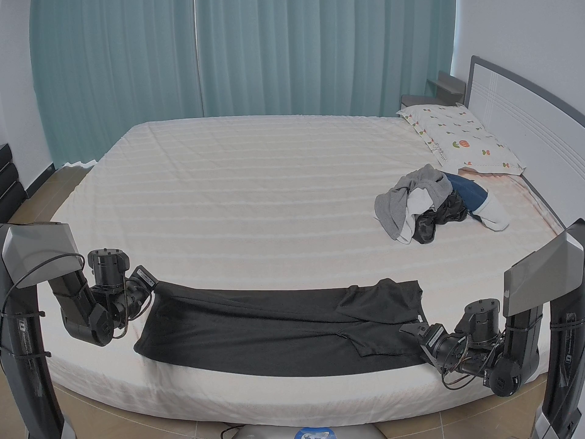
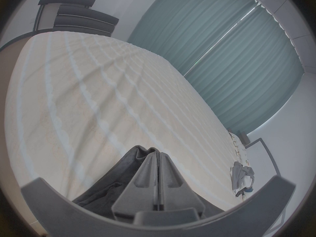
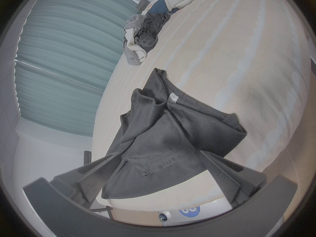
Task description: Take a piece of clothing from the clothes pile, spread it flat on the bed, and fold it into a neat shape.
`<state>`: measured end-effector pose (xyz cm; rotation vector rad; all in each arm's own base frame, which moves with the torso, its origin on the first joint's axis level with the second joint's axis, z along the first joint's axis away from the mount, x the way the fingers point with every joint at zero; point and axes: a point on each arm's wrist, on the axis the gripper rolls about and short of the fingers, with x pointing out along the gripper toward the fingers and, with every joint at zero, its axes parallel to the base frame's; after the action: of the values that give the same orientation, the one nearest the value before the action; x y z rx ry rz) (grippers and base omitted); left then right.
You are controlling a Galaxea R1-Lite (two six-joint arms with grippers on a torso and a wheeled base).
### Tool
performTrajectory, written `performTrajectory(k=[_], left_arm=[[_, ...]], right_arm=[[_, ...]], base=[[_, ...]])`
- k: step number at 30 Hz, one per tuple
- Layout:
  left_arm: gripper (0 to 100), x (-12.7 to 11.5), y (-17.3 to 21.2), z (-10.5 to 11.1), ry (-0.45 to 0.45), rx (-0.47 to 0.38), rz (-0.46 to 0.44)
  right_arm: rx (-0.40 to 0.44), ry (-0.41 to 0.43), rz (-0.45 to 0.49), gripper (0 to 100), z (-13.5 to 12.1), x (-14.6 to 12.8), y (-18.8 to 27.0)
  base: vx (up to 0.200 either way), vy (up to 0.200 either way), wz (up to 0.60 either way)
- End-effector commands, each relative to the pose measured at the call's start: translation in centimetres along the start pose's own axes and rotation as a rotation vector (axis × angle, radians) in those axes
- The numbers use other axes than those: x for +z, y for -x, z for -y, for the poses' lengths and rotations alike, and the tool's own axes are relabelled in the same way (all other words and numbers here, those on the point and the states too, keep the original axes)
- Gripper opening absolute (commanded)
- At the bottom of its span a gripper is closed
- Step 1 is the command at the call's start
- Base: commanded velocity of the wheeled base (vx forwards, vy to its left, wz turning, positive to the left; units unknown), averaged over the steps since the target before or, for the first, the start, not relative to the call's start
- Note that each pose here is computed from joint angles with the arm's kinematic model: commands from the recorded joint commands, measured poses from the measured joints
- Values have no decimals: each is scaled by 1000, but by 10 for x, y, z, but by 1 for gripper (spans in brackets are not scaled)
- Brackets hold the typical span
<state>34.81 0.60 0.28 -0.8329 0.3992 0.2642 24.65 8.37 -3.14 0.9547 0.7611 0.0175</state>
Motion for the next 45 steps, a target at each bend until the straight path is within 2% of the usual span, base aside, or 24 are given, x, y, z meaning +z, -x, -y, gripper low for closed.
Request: performTrajectory(k=[1, 5, 6, 8, 12, 21, 27, 29, 32, 35, 45], left_arm=[[0, 0, -3, -16, 8, 1, 22], [0, -7, -1, -26, -30, 27, 0], [0, -11, -1, -31, -73, 45, -16], [0, -15, -1, -36, -104, 59, -30], [0, -20, -2, -39, -114, 72, -47], [0, -22, -1, -40, -117, 75, -56], [0, -21, -2, -39, -113, 70, -51], [0, -21, -1, -39, -113, 72, -53], [0, -22, -2, -39, -113, 72, -53], [0, -22, -2, -39, -114, 70, -53], [0, -21, -2, -38, -112, 67, -52]], right_arm=[[-3, 0, -2, 100, 1, -1, 0], [-2, 0, -2, 100, 1, -1, 0], [1, 0, 0, 100, 1, 0, 0], [13, 1, 13, 100, -2, 1, 1], [77, 6, 68, 100, -17, 8, 13], [135, 25, 130, 100, -30, 24, -1], [63, 41, 94, 100, -39, 29, -27], [12, 43, 99, 100, -37, 31, -40], [-18, 93, 121, 100, -34, 33, -50], [-29, 128, 115, 100, -29, 31, -57], [-32, 147, 117, 100, -28, 32, -70]], base=[[0, 0, 0], [0, 0, 0], [0, 0, 0], [0, 0, 0], [0, 0, 0], [0, 0, 0], [0, 0, 0], [0, 0, 0], [0, 0, 0], [0, 0, 0], [0, 0, 0]])
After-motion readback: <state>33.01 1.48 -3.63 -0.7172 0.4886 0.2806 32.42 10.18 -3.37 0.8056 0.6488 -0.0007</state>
